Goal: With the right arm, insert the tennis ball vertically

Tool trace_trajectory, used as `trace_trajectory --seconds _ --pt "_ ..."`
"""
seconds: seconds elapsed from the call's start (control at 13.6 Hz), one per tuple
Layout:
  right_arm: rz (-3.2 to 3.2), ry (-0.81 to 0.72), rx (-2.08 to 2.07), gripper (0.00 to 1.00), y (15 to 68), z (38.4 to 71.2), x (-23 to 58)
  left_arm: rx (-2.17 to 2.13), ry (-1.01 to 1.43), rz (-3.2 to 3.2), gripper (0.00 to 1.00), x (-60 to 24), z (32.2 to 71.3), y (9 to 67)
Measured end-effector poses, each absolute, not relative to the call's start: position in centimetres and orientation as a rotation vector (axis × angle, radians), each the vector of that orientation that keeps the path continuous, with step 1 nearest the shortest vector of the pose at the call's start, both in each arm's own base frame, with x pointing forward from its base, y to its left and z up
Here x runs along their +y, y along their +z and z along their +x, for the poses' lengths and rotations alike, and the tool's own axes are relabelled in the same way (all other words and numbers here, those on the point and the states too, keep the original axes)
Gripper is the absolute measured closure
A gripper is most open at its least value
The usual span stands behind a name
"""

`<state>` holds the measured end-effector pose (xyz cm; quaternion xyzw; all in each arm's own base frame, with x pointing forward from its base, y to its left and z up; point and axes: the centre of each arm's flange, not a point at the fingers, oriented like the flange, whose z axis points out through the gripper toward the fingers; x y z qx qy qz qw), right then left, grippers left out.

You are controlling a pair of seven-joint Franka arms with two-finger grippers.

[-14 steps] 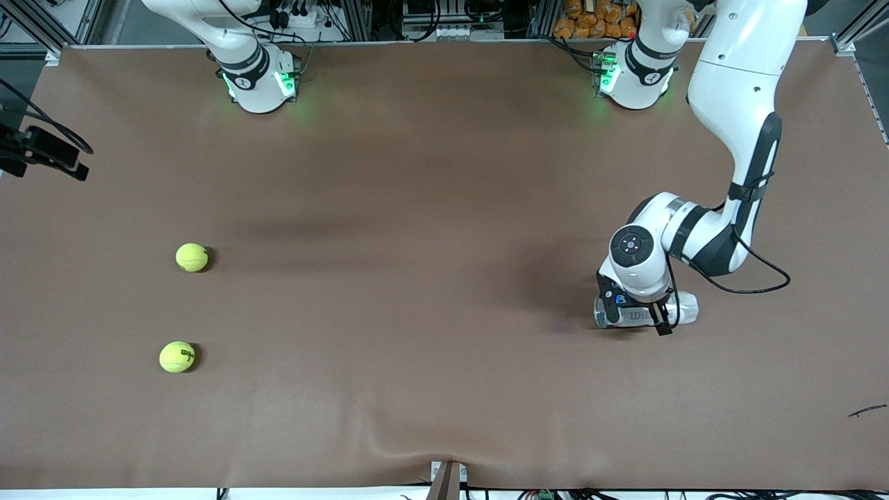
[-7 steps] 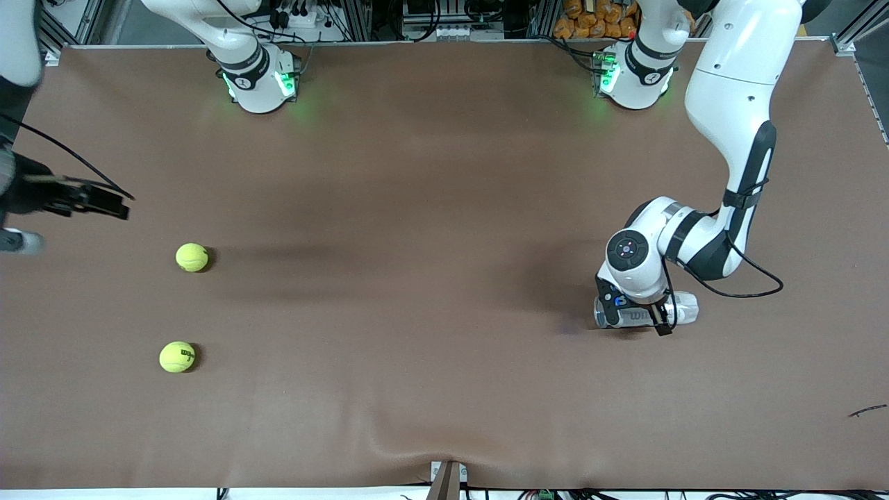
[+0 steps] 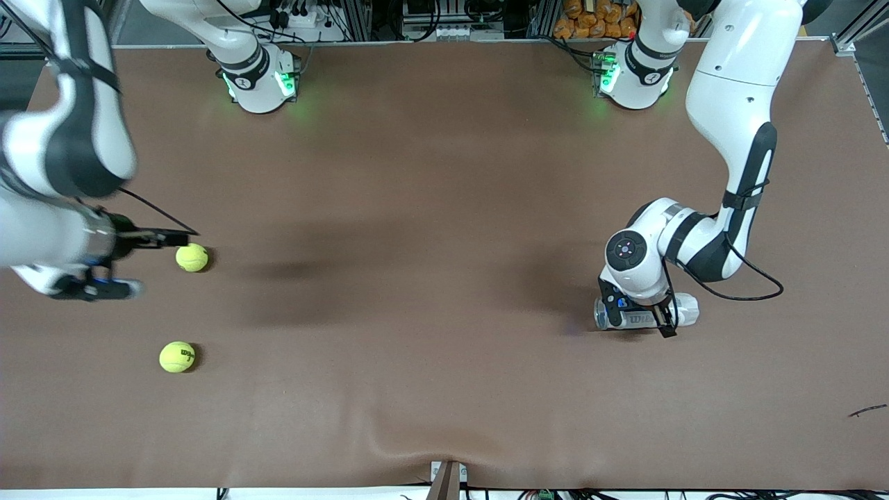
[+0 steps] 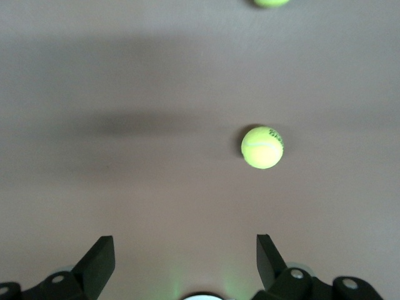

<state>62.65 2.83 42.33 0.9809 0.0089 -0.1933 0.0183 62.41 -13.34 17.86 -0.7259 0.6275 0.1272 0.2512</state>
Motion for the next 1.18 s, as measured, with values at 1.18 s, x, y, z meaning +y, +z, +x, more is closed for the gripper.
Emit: trace_trajectory --seconds 1.18 --pt "2.994 -0.799 -0.063 0.0 34.4 63.4 -1.2 1.698 0.351 -1.985 0.35 -13.2 62.5 17.0"
